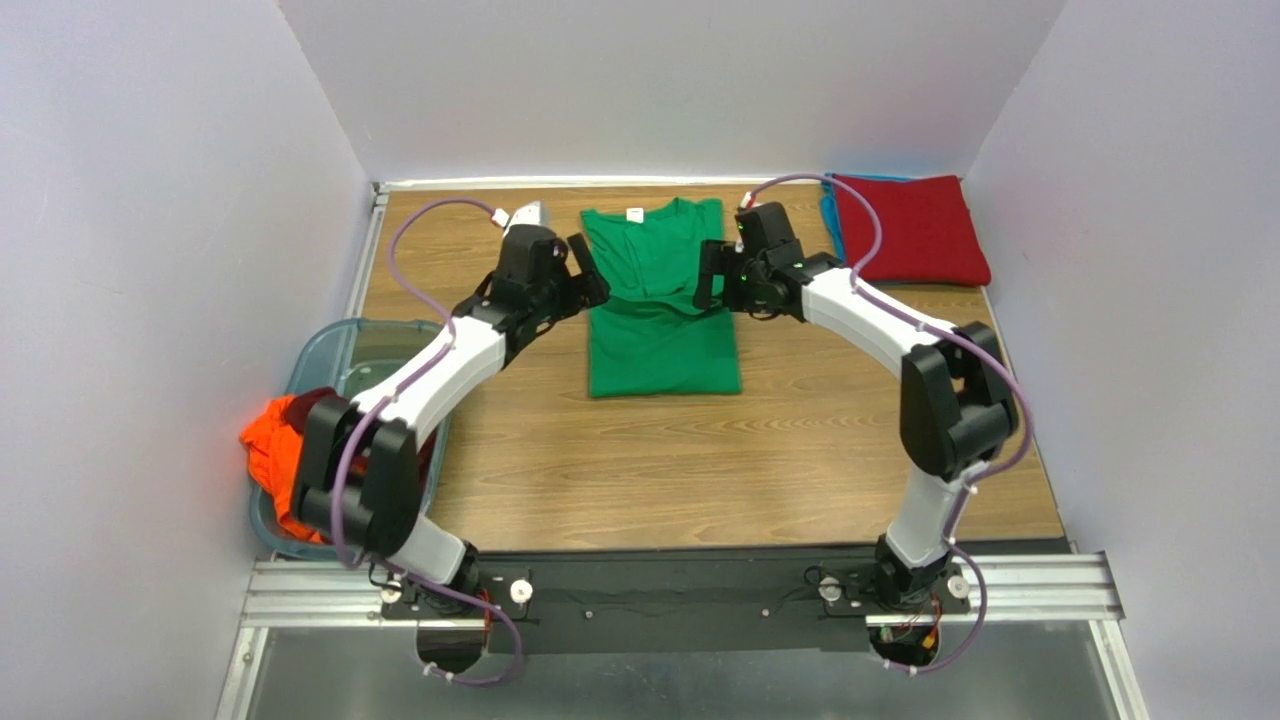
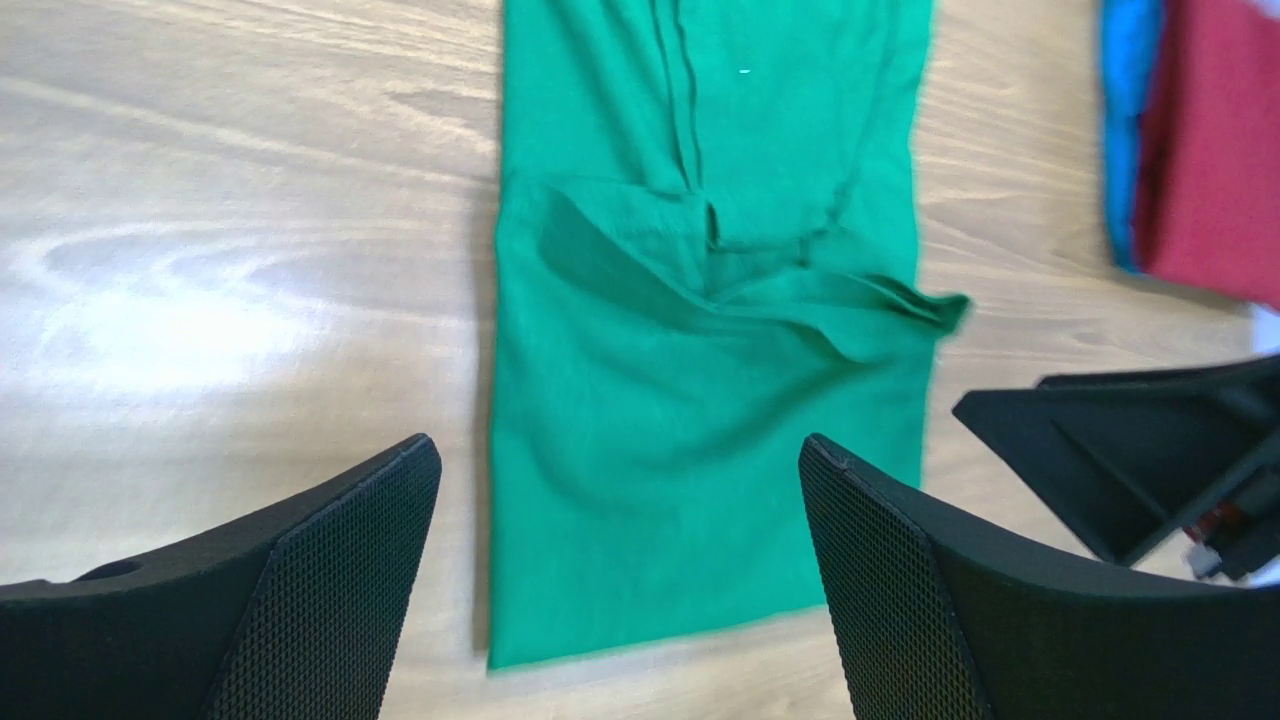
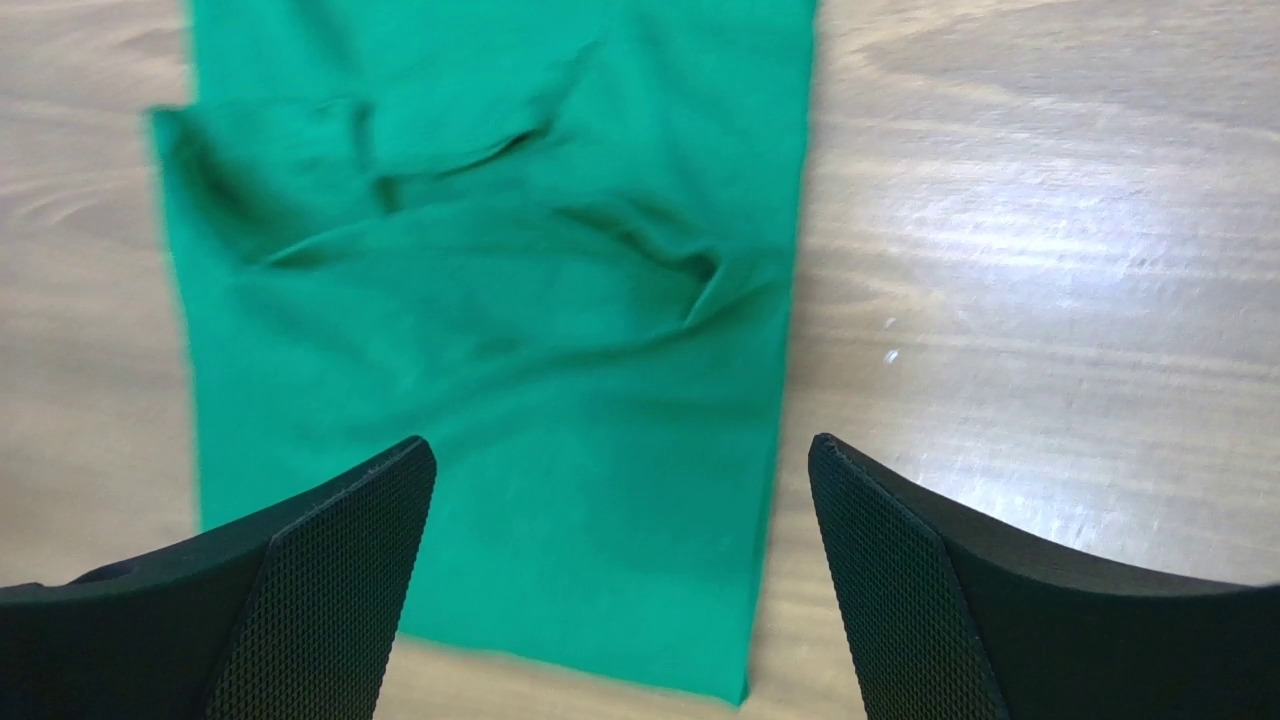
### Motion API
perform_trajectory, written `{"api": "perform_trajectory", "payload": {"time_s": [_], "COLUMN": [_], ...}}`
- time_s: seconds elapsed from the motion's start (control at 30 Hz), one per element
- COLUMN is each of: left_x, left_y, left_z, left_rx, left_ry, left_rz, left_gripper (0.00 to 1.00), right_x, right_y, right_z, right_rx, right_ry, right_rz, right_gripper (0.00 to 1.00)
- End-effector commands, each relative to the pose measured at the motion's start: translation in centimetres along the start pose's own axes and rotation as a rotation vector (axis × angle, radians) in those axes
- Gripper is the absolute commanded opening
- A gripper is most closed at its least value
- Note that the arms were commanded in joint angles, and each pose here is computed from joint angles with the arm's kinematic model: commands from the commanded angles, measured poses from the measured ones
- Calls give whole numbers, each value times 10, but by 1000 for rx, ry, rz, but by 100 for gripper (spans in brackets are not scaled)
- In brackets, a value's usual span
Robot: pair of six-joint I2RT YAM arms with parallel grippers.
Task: Fold and stack the t-shirts
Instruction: Fold the tshirt
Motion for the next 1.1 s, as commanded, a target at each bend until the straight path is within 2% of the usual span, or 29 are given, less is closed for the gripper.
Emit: {"api": "perform_trajectory", "payload": {"time_s": [0.0, 0.03, 0.23, 0.43, 0.53, 0.7, 0.9, 1.07], "left_x": [-13, -11, -62, -90, -82, -83, -81, -86], "left_y": [15, 14, 26, 37, 34, 34, 33, 35], "left_z": [29, 40, 61, 87, 98, 104, 101, 95], "left_rx": [28, 13, -5, -19, -60, -88, -83, -70], "left_ry": [-48, -71, -11, -55, -134, -189, -181, -155], "left_rz": [32, 46, 69, 114, 128, 158, 157, 155], "left_gripper": [96, 96, 96, 97, 97, 97, 98, 98], "right_x": [-27, -38, -70, -65, -65, -58, -49, -18], "right_y": [19, 29, 44, 64, 64, 62, 61, 59], "right_z": [18, 19, 5, -27, -41, -64, -84, -98], "right_rx": [113, 142, 167, 192, 177, 137, 97, 15], "right_ry": [76, 98, 163, 162, 157, 127, 91, -27], "right_rz": [49, 73, 110, 153, 167, 178, 191, 211], "right_gripper": [100, 100, 100, 100, 100, 100, 100, 100]}}
Point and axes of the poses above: each gripper's point midway between its finger pads, its own z axis back along the fingers, its own y axis along the line the jaws close on, x = y × z, the point moved 1 cm from there along z, back along the fingers, and after that the axes turned 15 degrees about -z, right-handed, at the moved point
